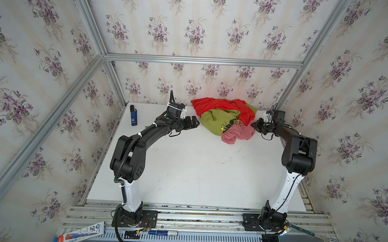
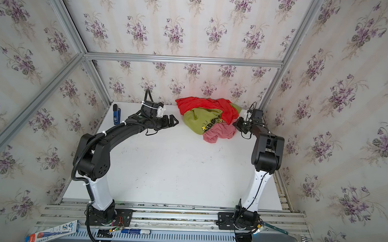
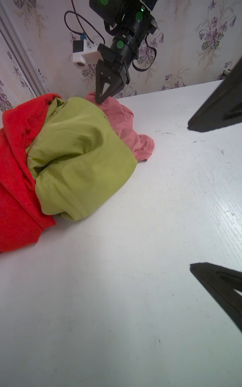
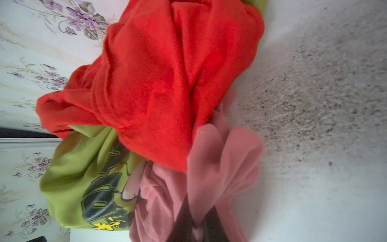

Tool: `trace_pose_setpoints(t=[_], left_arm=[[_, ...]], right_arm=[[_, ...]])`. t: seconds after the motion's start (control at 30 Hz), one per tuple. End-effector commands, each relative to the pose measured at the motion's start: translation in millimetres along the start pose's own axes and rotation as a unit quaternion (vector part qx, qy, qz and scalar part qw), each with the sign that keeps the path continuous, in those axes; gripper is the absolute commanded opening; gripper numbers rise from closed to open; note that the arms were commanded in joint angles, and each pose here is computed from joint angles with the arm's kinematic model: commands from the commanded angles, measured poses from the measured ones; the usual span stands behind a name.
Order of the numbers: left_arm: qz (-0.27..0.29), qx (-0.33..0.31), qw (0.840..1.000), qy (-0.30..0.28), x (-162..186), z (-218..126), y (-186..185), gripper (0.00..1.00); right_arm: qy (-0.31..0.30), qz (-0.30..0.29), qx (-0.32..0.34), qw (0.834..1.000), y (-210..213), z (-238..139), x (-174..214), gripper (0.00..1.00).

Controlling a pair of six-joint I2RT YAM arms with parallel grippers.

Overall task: Pick out a specific cloth from the pile
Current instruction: 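Lower the right gripper onto the pink shirt edge and close it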

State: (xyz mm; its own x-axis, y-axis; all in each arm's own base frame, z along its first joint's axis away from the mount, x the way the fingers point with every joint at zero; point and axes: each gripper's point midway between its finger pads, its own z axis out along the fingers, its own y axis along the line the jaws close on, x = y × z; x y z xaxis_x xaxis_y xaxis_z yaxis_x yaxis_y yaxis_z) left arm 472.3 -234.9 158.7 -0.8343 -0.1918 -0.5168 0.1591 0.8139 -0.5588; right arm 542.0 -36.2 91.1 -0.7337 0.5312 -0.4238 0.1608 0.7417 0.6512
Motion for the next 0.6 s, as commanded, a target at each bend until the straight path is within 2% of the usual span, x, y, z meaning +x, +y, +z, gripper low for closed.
trace_pose_setpoints(t=[0.0, 0.13, 0.57], left_arm=[[-0.002, 0.013, 1.000, -0.012, -7, -5, -7, 1.00], [0.000, 0.016, 1.000, -0.017, -9, -10, -10, 1.00], [0.013, -0.007, 0.999, -0.046, -15, -31, -8, 1.00]], right_arm=[[-0.019, -0.017, -0.035, 0.999, 25, -15, -11, 0.08], [-0.031, -0.018, -0.042, 0.998, 34, -25, -14, 0.02], [-0.061, -0.038, -0.078, 0.994, 83, -49, -29, 0.00]])
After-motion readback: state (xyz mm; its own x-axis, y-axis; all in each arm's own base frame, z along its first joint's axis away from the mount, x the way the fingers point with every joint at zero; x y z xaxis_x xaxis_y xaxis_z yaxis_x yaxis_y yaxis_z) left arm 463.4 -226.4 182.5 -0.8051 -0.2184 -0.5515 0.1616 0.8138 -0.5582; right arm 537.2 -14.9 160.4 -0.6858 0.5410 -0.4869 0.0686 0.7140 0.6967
